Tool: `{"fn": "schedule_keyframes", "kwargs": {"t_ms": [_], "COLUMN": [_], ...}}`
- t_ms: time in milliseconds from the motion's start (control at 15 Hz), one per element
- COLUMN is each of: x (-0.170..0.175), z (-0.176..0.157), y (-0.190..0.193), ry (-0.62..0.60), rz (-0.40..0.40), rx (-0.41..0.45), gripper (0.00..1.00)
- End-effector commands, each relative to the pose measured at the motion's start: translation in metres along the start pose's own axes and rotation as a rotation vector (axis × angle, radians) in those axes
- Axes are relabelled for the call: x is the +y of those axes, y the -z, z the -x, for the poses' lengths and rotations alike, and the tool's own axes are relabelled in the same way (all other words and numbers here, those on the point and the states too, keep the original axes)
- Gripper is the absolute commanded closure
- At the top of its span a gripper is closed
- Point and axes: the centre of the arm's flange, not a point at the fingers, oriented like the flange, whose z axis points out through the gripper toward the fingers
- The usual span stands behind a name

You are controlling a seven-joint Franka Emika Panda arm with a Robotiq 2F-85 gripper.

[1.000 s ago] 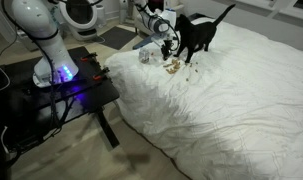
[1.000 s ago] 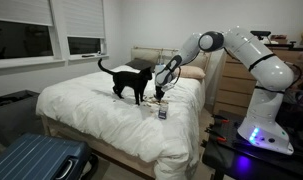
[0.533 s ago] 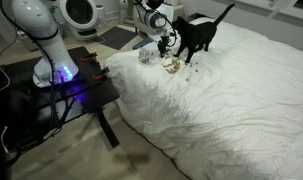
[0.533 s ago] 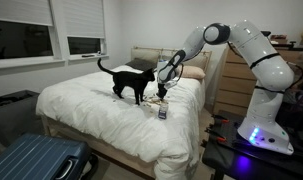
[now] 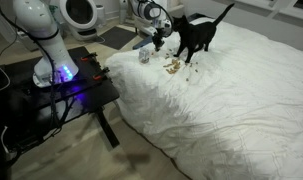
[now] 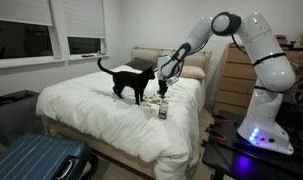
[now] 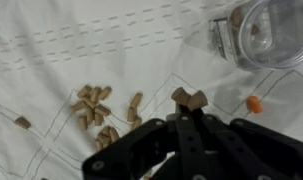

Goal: Pick some objects from the bed and put them in the clear bottle

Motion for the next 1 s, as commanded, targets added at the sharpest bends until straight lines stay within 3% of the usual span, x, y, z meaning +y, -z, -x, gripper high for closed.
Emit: {"fn": "schedule_keyframes", "kwargs": {"t_ms": [0, 400, 933], "x": [-0.013, -0.031, -0.059], "z": [0.029, 0.047, 0.071], "y": [0.031, 0.05, 0.044], "ry": [0.063, 0.123, 0.199], "rz": [0.023, 0.019, -0.021], "rx": [0.028, 0.037, 0.006], "gripper": [0.99, 0.99, 0.99]}}
